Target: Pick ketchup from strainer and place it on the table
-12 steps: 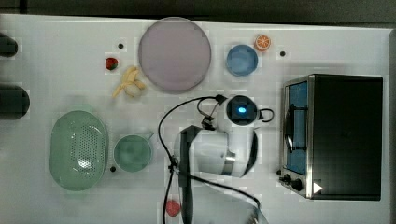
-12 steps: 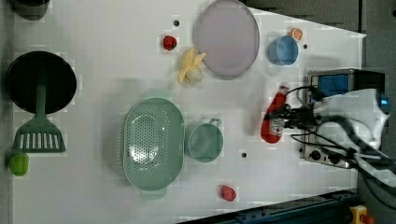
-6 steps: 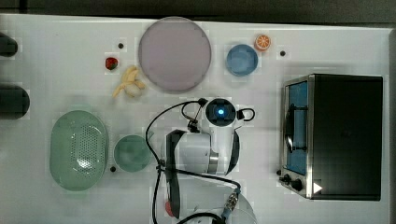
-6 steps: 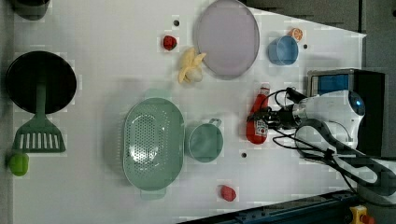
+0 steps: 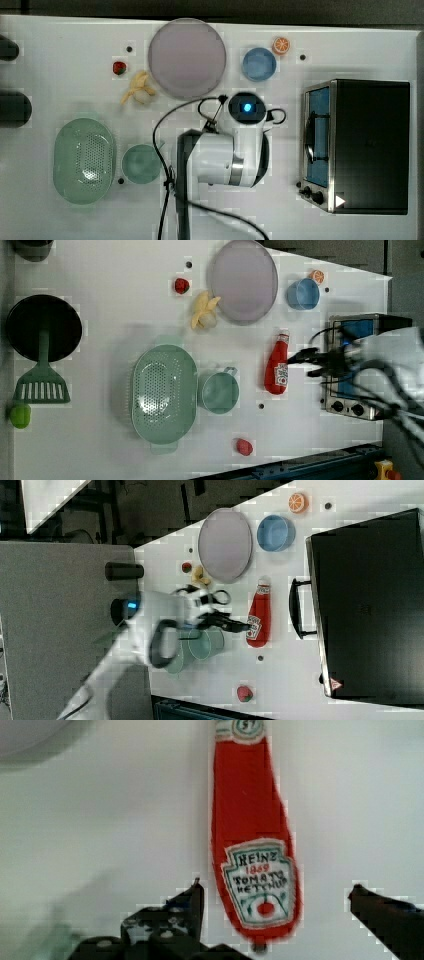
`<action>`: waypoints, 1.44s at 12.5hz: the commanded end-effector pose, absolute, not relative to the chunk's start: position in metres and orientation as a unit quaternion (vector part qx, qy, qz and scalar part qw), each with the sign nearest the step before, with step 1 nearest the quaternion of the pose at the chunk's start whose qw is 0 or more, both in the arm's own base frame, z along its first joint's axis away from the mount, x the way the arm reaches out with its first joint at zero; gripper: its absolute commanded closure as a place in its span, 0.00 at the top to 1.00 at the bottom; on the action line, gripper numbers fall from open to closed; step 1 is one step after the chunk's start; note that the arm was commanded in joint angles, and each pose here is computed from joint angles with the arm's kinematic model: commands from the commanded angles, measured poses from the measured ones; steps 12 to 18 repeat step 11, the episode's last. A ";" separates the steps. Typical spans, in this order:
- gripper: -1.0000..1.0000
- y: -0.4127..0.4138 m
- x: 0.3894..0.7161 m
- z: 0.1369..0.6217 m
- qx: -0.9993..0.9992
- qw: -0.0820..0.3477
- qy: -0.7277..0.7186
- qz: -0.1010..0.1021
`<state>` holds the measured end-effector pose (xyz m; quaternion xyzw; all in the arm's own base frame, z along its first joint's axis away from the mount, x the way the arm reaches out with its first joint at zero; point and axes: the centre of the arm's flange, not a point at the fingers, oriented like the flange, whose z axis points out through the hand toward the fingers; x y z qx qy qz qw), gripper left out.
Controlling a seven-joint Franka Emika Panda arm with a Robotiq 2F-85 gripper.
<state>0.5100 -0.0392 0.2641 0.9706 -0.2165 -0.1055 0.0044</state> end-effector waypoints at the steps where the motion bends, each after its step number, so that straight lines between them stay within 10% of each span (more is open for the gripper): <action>1: 1.00 -0.033 0.539 0.400 0.963 0.002 -0.267 -0.046; 8: 1.00 -0.037 0.553 0.562 0.943 -0.002 -0.331 -0.014; 18: 1.00 -0.038 0.555 0.575 0.944 -0.005 -0.331 -0.002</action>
